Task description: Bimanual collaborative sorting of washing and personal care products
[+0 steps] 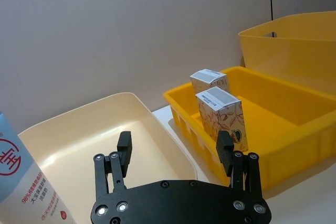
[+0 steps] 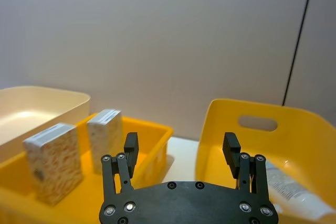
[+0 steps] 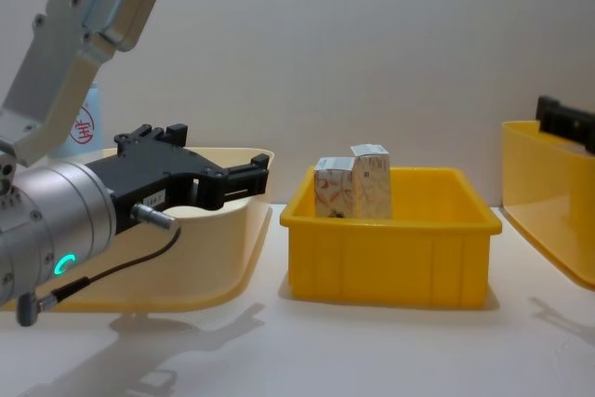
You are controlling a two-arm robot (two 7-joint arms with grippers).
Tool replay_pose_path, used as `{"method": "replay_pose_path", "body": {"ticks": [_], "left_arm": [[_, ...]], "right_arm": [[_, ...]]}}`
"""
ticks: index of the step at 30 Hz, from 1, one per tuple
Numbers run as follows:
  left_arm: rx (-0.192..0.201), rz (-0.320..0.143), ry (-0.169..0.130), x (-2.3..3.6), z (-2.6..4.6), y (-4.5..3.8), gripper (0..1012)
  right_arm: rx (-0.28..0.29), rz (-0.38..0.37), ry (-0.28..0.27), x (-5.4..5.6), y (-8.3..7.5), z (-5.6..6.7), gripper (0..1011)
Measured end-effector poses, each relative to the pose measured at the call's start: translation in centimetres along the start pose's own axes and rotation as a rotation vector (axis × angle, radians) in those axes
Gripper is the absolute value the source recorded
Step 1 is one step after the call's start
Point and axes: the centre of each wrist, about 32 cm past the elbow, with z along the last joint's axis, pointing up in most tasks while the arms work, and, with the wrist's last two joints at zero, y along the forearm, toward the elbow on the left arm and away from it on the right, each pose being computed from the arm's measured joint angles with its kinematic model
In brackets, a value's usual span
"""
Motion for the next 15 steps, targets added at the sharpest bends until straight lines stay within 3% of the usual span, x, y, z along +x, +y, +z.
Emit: {"method": "replay_pose_path", "body": {"ticks": [8, 15], "left_arm": [[0.0, 0.0, 0.0, 0.0, 0.0, 0.0, 1003], [0.0, 0.0, 0.0, 0.0, 0.0, 0.0, 1003]], "right_arm": [[-0.047, 0.085, 0.034, -1.0, -2.3, -0.6, 1001], [-0.067, 0.12, 0.051, -1.5, -3.3, -0.8, 1001]]}}
